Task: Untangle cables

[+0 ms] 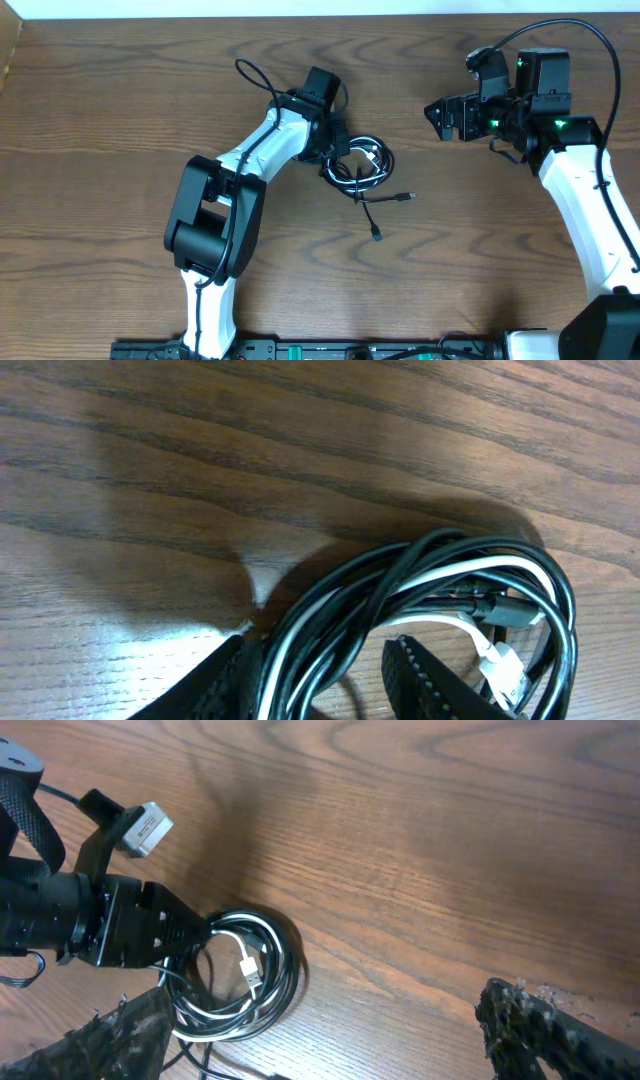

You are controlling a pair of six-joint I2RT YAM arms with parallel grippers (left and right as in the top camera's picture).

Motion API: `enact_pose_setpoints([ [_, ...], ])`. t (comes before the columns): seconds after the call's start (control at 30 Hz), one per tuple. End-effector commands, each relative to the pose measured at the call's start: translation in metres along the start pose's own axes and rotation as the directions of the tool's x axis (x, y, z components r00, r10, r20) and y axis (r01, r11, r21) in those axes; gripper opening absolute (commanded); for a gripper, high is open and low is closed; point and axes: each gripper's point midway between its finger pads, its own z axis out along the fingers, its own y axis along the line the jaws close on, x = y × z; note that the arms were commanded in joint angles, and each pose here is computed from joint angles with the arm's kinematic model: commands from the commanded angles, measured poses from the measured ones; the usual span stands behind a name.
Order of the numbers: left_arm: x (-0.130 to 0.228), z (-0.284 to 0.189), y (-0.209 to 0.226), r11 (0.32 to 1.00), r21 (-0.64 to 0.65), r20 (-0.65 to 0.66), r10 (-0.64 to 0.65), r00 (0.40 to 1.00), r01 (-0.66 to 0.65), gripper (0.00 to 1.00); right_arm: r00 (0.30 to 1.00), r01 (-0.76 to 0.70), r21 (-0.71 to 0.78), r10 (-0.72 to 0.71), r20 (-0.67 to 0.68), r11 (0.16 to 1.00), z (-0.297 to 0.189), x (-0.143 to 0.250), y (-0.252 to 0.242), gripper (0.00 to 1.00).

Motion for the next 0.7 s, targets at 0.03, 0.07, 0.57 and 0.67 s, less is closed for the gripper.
enact_pose_setpoints([
  [0.03, 0.0070, 0.0098, 0.0072, 0.999, -0.044, -0.011, 0.007, 1.000, -0.008, 0.45, 1.000, 0.001, -0.008, -0.001, 0.000, 1.000, 0.0012, -0.0030, 0.0055, 0.94],
  [0.07, 0.0082, 0.0106, 0.0075, 0.999, -0.051, -0.010, 0.011, 1.000, -0.011, 0.45, 1.000, 0.003, -0.010, -0.003, 0.000, 1.000, 0.0016, -0.0030, 0.0067, 0.94],
  [0.57, 0.0134, 0.0144, 0.0101, 0.994, -0.100, 0.002, 0.033, 0.999, -0.033, 0.30, 1.000, 0.012, -0.018, -0.012, -0.011, 1.000, 0.0040, -0.0003, 0.0126, 0.94],
  [0.67, 0.0132, 0.0144, 0.0101, 0.994, -0.100, 0.003, 0.033, 0.999, -0.033, 0.12, 1.000, 0.010, -0.018, -0.010, -0.015, 1.000, 0.0041, 0.0010, 0.0126, 0.94],
])
